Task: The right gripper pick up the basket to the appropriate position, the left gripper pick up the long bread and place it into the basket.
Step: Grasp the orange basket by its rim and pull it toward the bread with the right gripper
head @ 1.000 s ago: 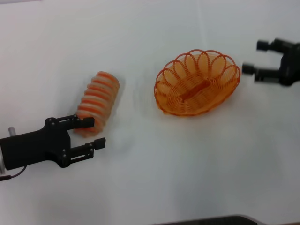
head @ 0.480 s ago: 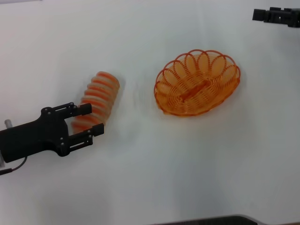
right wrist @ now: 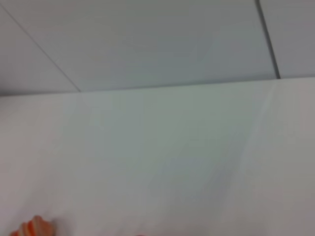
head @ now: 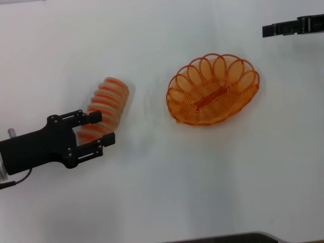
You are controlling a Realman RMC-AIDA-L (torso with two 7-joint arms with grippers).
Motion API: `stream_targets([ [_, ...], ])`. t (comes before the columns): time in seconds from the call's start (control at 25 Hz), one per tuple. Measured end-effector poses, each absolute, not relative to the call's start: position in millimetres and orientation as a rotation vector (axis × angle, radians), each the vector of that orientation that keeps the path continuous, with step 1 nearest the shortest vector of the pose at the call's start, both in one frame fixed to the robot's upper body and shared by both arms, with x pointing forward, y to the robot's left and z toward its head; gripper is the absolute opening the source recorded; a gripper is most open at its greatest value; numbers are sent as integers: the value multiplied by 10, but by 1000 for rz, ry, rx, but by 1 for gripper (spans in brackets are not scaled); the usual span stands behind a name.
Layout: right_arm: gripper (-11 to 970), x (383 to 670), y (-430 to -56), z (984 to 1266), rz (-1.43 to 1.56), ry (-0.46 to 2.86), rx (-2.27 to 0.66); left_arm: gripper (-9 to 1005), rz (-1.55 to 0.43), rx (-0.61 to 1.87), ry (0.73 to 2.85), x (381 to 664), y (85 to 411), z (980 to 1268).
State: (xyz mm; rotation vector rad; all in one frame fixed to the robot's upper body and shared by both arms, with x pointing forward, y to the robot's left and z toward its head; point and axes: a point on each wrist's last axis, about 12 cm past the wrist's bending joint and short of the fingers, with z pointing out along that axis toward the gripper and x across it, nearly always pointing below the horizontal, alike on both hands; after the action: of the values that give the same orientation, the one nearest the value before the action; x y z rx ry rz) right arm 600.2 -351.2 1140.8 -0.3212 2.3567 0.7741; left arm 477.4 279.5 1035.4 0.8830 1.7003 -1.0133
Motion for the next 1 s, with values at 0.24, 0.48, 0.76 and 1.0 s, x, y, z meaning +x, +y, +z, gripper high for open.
stream_targets([
  [0.24,899,6115,-3370,11444,712,2431,-374,643,-1016,888,1703,4768,2789,10349],
  [0.48,896,6187,-3207,11420,667,2484,-423,643,-1017,892,1702,4764,2779,10344],
  [0.76,892,6200,-3078,11375,683,2511,-455,643,-1018,904,1700,4765,2769,10344],
  [1.0,889,6169,-3004,11235,696,2551,-469,643,-1017,910,1694,4769,2765,10352],
])
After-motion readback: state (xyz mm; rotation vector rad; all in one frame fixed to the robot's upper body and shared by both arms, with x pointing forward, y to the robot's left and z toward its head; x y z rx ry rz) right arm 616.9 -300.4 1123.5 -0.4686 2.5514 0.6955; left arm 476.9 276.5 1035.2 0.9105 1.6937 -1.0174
